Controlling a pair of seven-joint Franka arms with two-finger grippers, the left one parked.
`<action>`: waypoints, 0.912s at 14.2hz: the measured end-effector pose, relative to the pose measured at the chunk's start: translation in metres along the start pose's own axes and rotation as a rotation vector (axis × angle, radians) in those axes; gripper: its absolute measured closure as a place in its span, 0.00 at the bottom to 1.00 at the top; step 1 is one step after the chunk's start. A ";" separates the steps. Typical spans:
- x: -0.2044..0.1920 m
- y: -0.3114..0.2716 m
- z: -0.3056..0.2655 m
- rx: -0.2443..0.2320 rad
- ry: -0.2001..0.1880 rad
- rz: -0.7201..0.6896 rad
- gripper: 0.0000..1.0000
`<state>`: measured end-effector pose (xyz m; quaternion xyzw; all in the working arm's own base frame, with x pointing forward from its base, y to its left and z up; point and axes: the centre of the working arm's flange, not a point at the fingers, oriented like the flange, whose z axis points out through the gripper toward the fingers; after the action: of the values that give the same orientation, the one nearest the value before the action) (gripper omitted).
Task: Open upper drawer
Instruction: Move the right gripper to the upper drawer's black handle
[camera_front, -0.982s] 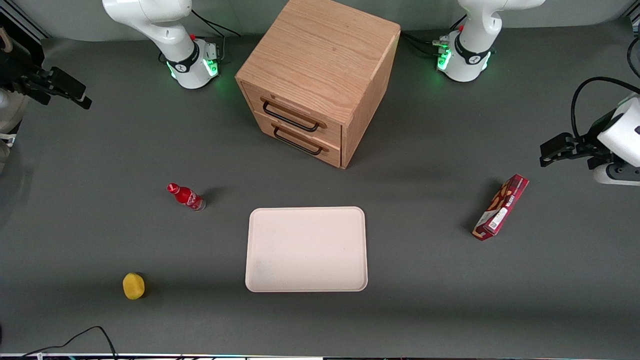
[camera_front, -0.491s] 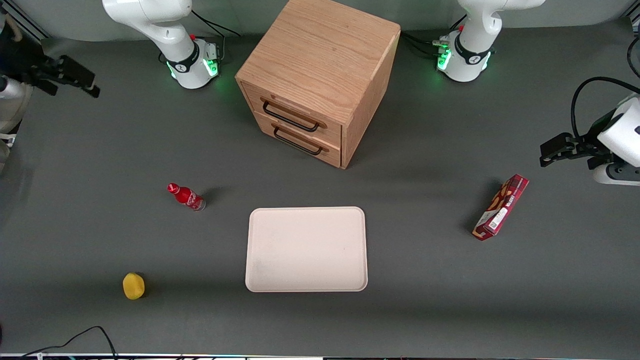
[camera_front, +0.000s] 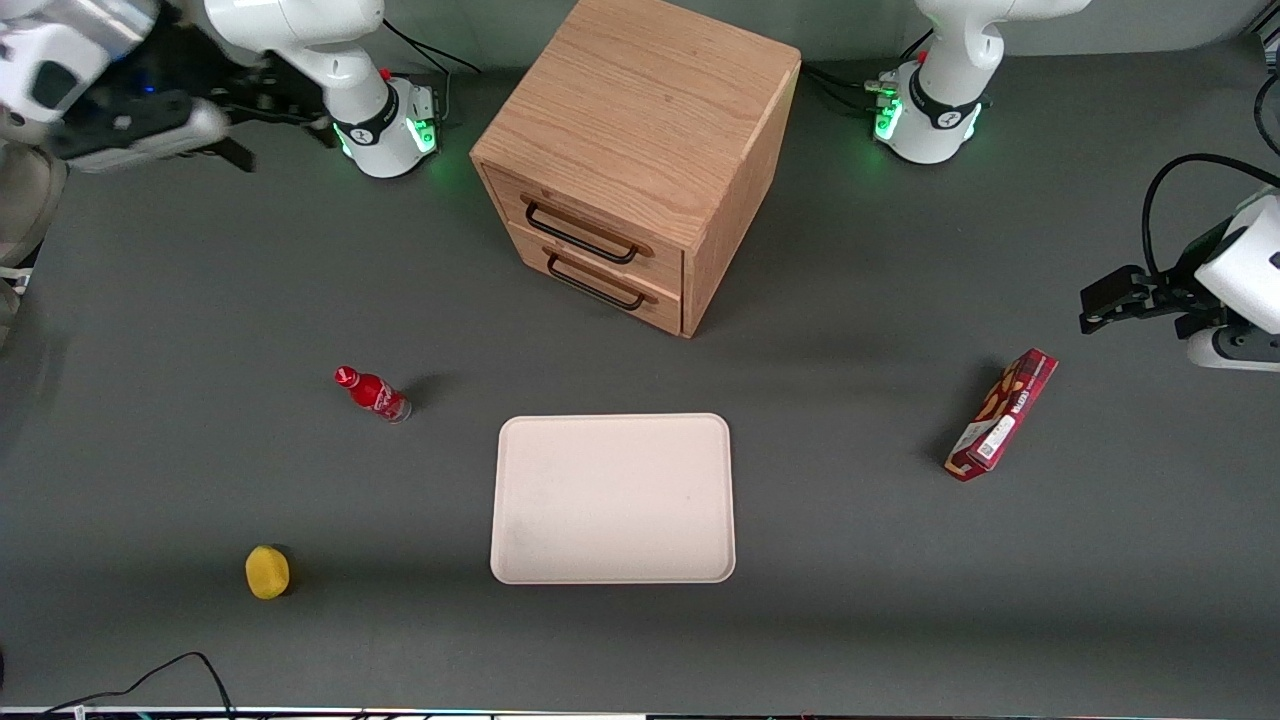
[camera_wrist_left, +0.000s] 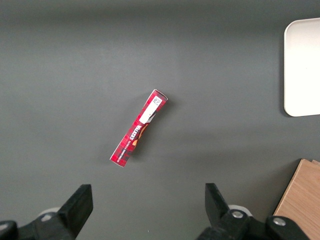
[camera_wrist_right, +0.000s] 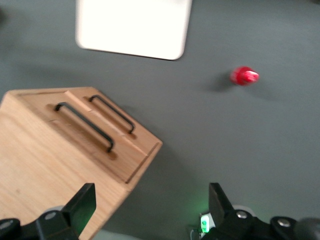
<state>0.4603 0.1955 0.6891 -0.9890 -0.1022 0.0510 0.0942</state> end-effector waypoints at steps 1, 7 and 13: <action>0.010 -0.015 0.011 0.005 -0.010 -0.079 0.00; 0.080 -0.067 0.102 0.130 -0.056 -0.369 0.00; 0.110 -0.099 0.228 0.197 -0.059 -0.487 0.00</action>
<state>0.5213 0.3543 0.4768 -0.9195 -0.3343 0.0652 0.1965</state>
